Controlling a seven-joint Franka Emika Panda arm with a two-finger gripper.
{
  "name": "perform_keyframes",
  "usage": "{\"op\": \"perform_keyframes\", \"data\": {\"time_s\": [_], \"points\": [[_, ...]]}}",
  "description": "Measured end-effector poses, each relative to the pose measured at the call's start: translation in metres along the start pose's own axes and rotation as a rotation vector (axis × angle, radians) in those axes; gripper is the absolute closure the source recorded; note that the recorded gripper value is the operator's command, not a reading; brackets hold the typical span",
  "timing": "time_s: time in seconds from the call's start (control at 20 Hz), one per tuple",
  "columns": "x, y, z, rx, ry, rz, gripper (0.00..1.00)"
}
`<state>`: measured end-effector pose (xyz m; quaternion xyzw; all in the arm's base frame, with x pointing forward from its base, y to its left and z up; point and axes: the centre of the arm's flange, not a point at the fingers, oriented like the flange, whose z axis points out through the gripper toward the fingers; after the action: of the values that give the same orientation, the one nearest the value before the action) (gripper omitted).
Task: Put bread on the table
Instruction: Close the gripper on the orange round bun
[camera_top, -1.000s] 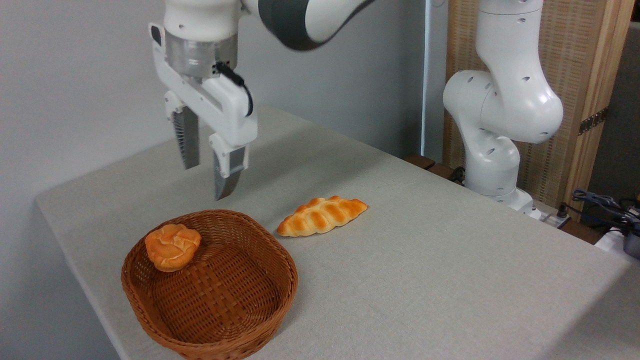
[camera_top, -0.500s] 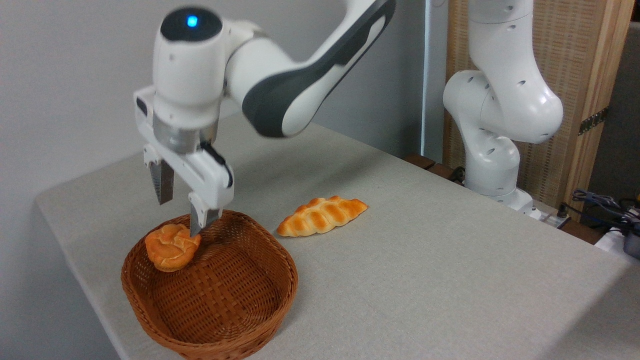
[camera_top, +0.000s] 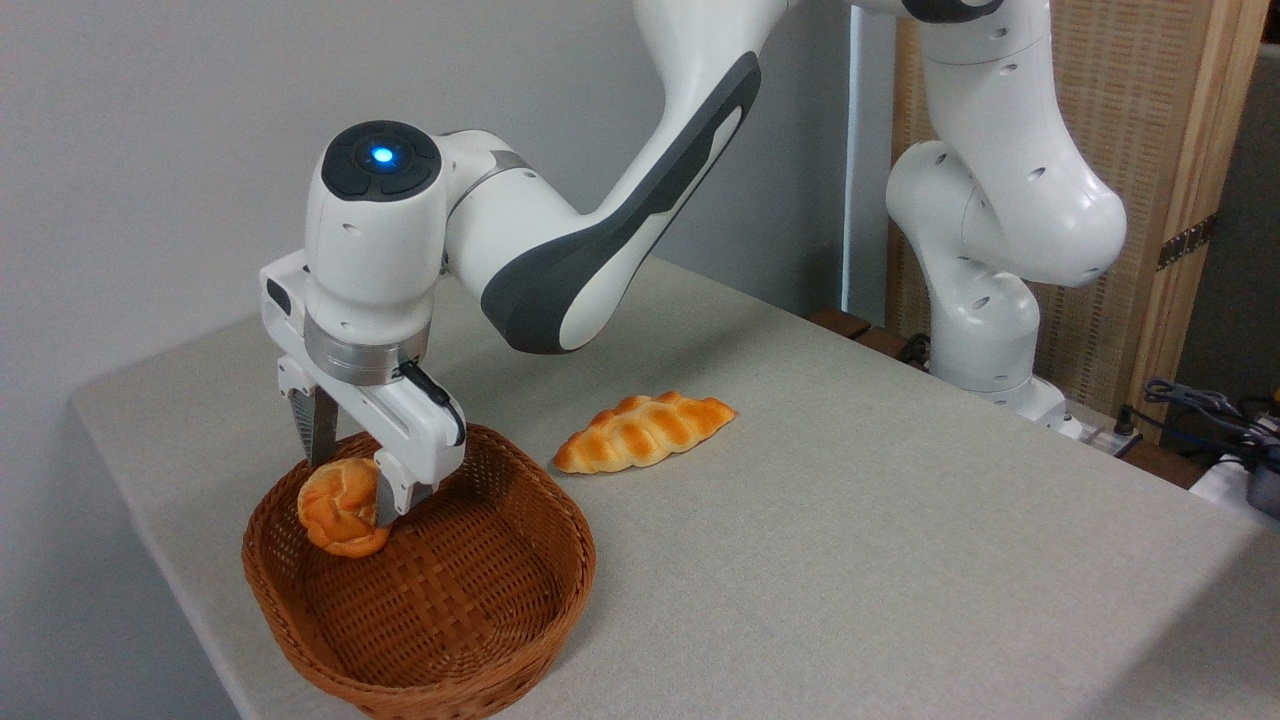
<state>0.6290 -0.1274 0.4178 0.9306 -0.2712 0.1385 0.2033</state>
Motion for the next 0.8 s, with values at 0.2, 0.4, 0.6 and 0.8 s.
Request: {"op": "perform_keyframes", "data": {"time_s": [0.2,0.4,0.6,0.8], "points": [[0.000,-0.002,-0.002,0.006,0.007,-0.003,0.01],[-0.001,-0.006,-0.002,0.007,0.012,-0.010,0.68],[-0.003,-0.014,-0.007,0.005,0.025,-0.034,0.68],[-0.004,-0.017,-0.009,0.006,0.027,-0.040,0.68]]}}
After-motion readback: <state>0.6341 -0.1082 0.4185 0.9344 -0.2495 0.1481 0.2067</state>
